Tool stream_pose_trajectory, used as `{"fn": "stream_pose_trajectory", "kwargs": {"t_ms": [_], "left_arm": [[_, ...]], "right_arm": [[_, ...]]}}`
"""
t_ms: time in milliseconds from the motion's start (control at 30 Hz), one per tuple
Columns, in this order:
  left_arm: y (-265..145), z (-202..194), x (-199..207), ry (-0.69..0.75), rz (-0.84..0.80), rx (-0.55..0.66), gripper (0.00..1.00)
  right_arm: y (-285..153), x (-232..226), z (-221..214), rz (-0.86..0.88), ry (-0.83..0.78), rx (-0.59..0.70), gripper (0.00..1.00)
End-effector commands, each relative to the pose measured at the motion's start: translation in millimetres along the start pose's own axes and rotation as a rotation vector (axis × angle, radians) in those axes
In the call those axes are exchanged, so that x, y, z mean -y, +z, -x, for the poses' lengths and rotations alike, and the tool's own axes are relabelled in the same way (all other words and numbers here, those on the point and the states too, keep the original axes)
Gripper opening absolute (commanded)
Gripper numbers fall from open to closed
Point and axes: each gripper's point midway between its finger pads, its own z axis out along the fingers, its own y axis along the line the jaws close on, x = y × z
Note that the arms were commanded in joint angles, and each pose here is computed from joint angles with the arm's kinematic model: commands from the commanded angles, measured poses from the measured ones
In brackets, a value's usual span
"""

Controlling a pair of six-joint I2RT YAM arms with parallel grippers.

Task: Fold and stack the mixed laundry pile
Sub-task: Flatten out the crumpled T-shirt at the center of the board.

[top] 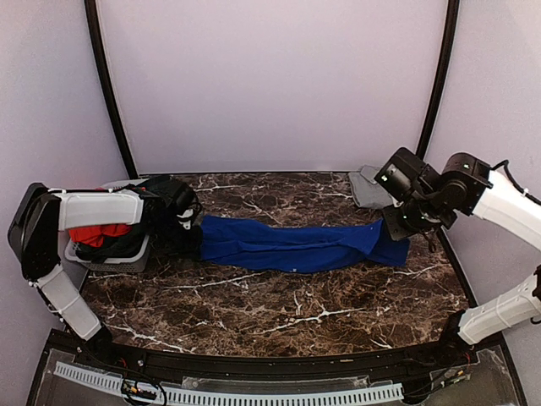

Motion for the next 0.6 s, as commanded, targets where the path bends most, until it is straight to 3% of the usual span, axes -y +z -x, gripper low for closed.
{"fn": "stream_pose_trajectory", "kwargs": {"t_ms": [0,400,567], "left_arm": [[-89.3,25.7,54.6,0.135,-0.2,0.187,0.0],[-261.9,10.7,125.1,0.368,-0.644,0.471,0.0],[-279.1,22.1,130.8,0.356,-0.644,0.509,0.0]], "right_arm": [[-39.3,39.0,21.3,-0.057,0.108,0.136,0.0],[-134.9,95.1,59.7,0.015,0.239,0.454,0.0],[-160.6,123.3,90.2,-0.144,0.22,0.591,0.0]]}}
